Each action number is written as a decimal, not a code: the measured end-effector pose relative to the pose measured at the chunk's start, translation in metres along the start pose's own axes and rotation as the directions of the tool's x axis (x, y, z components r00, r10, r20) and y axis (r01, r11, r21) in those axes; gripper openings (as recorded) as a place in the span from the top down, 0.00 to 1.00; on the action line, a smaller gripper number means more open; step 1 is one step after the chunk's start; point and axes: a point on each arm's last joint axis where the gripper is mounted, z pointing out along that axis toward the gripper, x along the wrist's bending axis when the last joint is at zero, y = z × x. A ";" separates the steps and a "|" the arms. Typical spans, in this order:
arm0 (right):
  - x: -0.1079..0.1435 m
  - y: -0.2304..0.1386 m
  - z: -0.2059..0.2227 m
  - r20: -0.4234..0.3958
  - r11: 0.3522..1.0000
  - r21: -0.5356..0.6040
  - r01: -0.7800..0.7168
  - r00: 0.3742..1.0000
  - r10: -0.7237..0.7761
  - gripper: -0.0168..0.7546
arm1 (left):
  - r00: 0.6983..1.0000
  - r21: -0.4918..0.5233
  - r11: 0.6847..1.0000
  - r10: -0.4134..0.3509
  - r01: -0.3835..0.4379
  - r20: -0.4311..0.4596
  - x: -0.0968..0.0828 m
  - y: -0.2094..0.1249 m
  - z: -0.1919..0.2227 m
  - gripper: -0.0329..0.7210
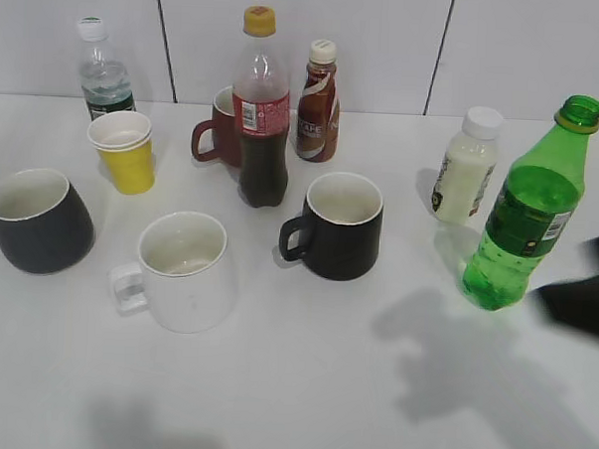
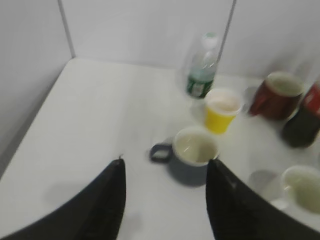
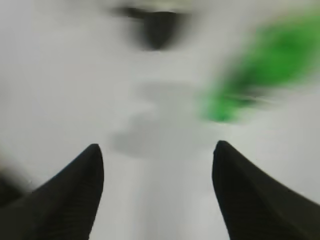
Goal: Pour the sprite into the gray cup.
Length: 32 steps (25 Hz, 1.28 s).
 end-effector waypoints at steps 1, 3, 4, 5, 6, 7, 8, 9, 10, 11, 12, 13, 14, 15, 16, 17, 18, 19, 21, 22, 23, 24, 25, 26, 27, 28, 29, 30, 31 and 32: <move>-0.011 -0.001 -0.008 0.138 0.999 0.046 0.002 0.990 -0.009 0.32 | 1.000 0.019 1.000 0.010 -0.009 -0.021 0.002 -0.002 0.000 0.42; -0.022 0.005 -0.045 0.327 0.999 -0.045 0.026 0.945 -0.009 0.32 | 0.998 0.072 0.997 0.027 -0.022 -0.064 0.006 -0.006 -0.001 0.42; -0.022 0.007 -0.061 0.358 0.993 -0.120 0.024 0.934 0.020 0.32 | 0.996 0.103 0.994 0.029 -0.021 -0.080 0.008 -0.009 -0.001 0.42; -0.021 0.008 -0.075 0.367 0.983 -0.180 0.022 0.929 0.046 0.32 | 0.996 0.129 0.992 0.028 -0.017 -0.087 0.008 -0.012 -0.002 0.42; -0.018 0.004 -0.086 0.363 0.975 -0.221 0.018 0.930 0.065 0.32 | 0.997 0.145 0.989 0.019 -0.007 -0.080 0.008 -0.014 -0.004 0.42; -0.016 -0.002 -0.094 0.355 0.973 -0.229 0.004 0.932 0.080 0.32 | 0.998 0.157 0.988 0.019 -0.008 -0.068 0.008 -0.017 -0.006 0.42; -0.014 -0.009 -0.098 0.342 0.977 -0.215 -0.012 0.936 0.086 0.32 | 0.999 0.171 0.985 0.024 -0.016 -0.044 0.007 -0.021 -0.008 0.42; -0.011 -0.018 -0.101 0.329 0.984 -0.178 -0.030 0.940 0.088 0.32 | 0.999 0.177 0.984 0.034 -0.030 -0.019 0.007 -0.027 -0.010 0.42; -0.009 -0.028 -0.102 0.319 0.990 -0.135 -0.049 0.944 0.090 0.32 | 0.999 0.194 0.980 0.041 -0.042 0.012 0.006 -0.035 -0.011 0.42; -0.007 -0.039 -0.102 0.306 0.994 -0.088 -0.069 0.948 0.092 0.32 | 0.998 0.209 0.977 0.048 -0.054 0.033 0.005 -0.042 -0.011 0.42; -0.005 -0.049 -0.103 0.295 0.995 -0.054 -0.083 0.951 0.095 0.32 | 0.997 0.221 0.973 0.059 -0.068 0.048 0.006 -0.052 -0.011 0.42; -0.004 -0.060 -0.105 0.291 0.995 -0.023 -0.096 0.952 0.099 0.32 | 0.996 0.228 0.970 0.065 -0.078 0.063 0.007 -0.062 -0.011 0.42; -0.003 -0.070 -0.108 0.290 0.995 -0.008 -0.101 0.952 0.099 0.32 | 0.995 0.233 0.969 0.074 -0.088 0.069 0.008 -0.069 -0.011 0.42; -0.002 -0.077 -0.110 0.290 0.995 -0.001 -0.098 0.952 0.094 0.32 | 0.994 0.237 0.966 0.082 -0.098 0.076 0.010 -0.077 -0.010 0.42; -0.001 -0.085 -0.113 0.290 0.996 -0.007 -0.090 0.953 0.088 0.32 | 0.992 0.231 0.966 0.094 -0.112 0.086 0.011 -0.083 -0.010 0.42; 0.000 -0.091 -0.116 0.289 0.996 -0.024 -0.082 0.954 0.086 0.32 | 0.989 0.214 0.968 0.108 -0.128 0.100 0.011 -0.087 -0.013 0.42; 0.001 -0.097 -0.118 0.288 0.996 -0.040 -0.074 0.954 0.083 0.32 | 0.984 0.184 0.971 0.134 -0.155 0.119 0.011 -0.089 -0.015 0.42; 0.002 -0.103 -0.118 0.284 0.996 -0.060 -0.069 0.955 0.083 0.32 | 0.977 0.146 0.972 0.162 -0.182 0.137 0.011 -0.090 -0.017 0.42; 0.002 -0.108 -0.118 0.281 0.995 -0.072 -0.067 0.956 0.085 0.32 | 0.970 0.102 0.973 0.190 -0.206 0.152 0.012 -0.094 -0.021 0.42; 0.002 -0.108 -0.118 0.281 0.995 -0.072 -0.067 0.956 0.085 0.32 | 0.968 0.090 0.973 0.198 -0.213 0.154 0.012 -0.096 -0.022 0.42; 0.002 -0.108 -0.118 0.281 0.995 -0.072 -0.067 0.956 0.085 0.32 | 0.967 0.077 0.973 0.203 -0.217 0.156 0.013 -0.096 -0.023 0.42; 0.002 -0.108 -0.118 0.281 0.995 -0.072 -0.067 0.956 0.085 0.32 | 0.966 0.068 0.973 0.206 -0.218 0.157 0.013 -0.096 -0.024 0.42; 0.002 -0.108 -0.118 0.281 0.995 -0.072 -0.067 0.956 0.085 0.32 | 0.966 0.063 0.974 0.207 -0.219 0.157 0.013 -0.097 -0.025 0.42; 0.002 -0.108 -0.118 0.281 0.995 -0.072 -0.067 0.956 0.085 0.32 | 0.966 0.061 0.974 0.207 -0.218 0.158 0.013 -0.097 -0.025 0.42; 0.002 -0.108 -0.118 0.281 0.995 -0.072 -0.067 0.956 0.085 0.32 | 0.965 0.061 0.974 0.207 -0.219 0.158 0.013 -0.097 -0.025 0.42; 0.002 -0.108 -0.118 0.281 0.995 -0.072 -0.067 0.956 0.085 0.32 | 0.965 0.061 0.974 0.207 -0.219 0.158 0.013 -0.097 -0.025 0.42; 0.002 -0.108 -0.118 0.281 0.995 -0.072 -0.067 0.956 0.085 0.32 | 0.965 0.061 0.974 0.207 -0.219 0.158 0.013 -0.097 -0.025 0.42; 0.002 -0.108 -0.118 0.281 0.995 -0.072 -0.067 0.956 0.085 0.32 | 0.965 0.060 0.974 0.207 -0.219 0.158 0.013 -0.097 -0.025 0.42; 0.002 -0.108 -0.118 0.281 0.995 -0.072 -0.067 0.956 0.085 0.32 | 0.965 0.060 0.974 0.207 -0.219 0.158 0.013 -0.097 -0.025 0.42; 0.002 -0.108 -0.118 0.281 0.995 -0.072 -0.067 0.956 0.085 0.32 | 0.965 0.060 0.974 0.207 -0.219 0.158 0.013 -0.097 -0.025 0.43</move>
